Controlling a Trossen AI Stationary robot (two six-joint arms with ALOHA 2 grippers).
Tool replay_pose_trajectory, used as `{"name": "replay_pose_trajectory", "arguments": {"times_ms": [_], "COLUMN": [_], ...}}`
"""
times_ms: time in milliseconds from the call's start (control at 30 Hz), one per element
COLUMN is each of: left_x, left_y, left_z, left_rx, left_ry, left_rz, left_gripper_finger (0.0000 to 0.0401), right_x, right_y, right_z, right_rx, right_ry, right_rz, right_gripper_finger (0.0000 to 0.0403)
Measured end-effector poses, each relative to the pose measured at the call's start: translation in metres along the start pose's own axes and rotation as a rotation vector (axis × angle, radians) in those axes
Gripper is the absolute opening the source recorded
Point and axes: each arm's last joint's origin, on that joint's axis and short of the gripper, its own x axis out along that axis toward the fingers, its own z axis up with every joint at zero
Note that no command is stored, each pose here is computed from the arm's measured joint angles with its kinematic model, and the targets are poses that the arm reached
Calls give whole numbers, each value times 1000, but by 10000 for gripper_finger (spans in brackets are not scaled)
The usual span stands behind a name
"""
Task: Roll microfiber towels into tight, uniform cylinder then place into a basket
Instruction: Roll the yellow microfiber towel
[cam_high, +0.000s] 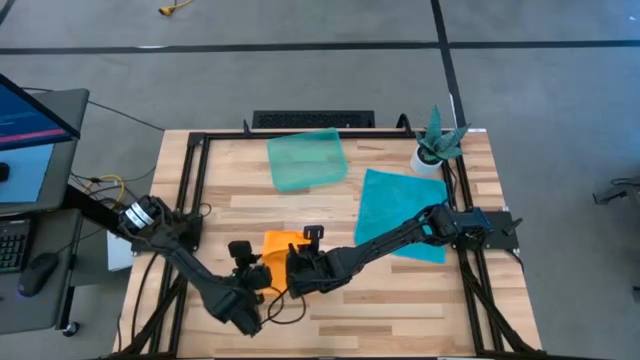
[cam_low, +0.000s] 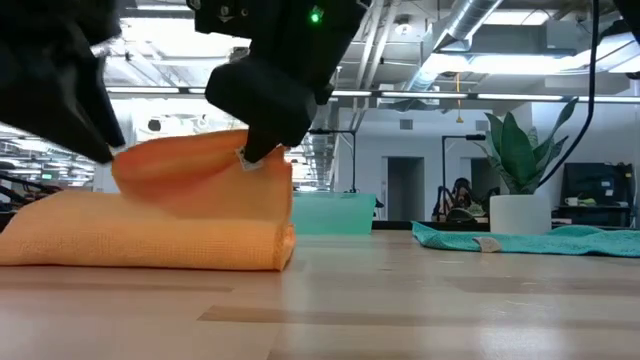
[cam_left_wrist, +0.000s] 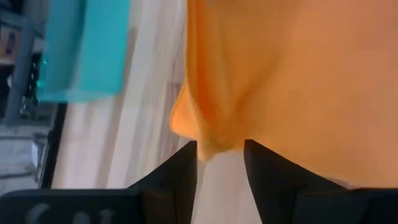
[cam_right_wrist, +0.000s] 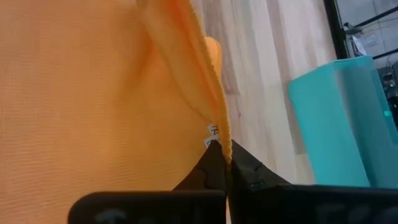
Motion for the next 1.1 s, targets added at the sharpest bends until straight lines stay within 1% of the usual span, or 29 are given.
{"name": "replay_pose_trajectory", "arguments": {"times_ms": [100,200,300,400,500,567,667,733,800,900,1000,1100], "left_x": [-18,-31,-36,-29,-14,-3,12,19,26,32,34,35], "left_y": [-7,-20,-30,-34,-34,-31,-29,-30,-33,-37,-38,-38], "left_z": [-3,-8,-13,-17,-18,-19,-23,-24,-23,-21,-17,-15], "left_rx": [7,41,75,120,113,110,79,70,69,87,91,90], "left_ry": [-88,-185,-251,-266,-258,-233,-193,-183,-182,-180,-166,-154], "left_rz": [-24,-81,-130,-137,-121,-102,-104,-126,-173,-245,-292,-307], "left_gripper_finger": [126,126,126,126,126,126,126,126,126,125,126,126], "right_x": [10,16,22,23,23,23,24,24,24,24,24,24], "right_y": [5,5,6,6,7,6,5,5,6,7,7,7], "right_z": [-9,-13,-17,-16,-14,-14,-15,-15,-15,-15,-15,-15], "right_rx": [-4,-5,0,18,28,30,25,27,25,26,53,76], "right_ry": [11,21,24,3,-10,-9,1,2,6,5,7,9], "right_rz": [-1,-5,-8,-6,-3,-5,0,18,46,53,59,67], "right_gripper_finger": [17,16,10,11,22,30,33,31,29,31,47,70]}}
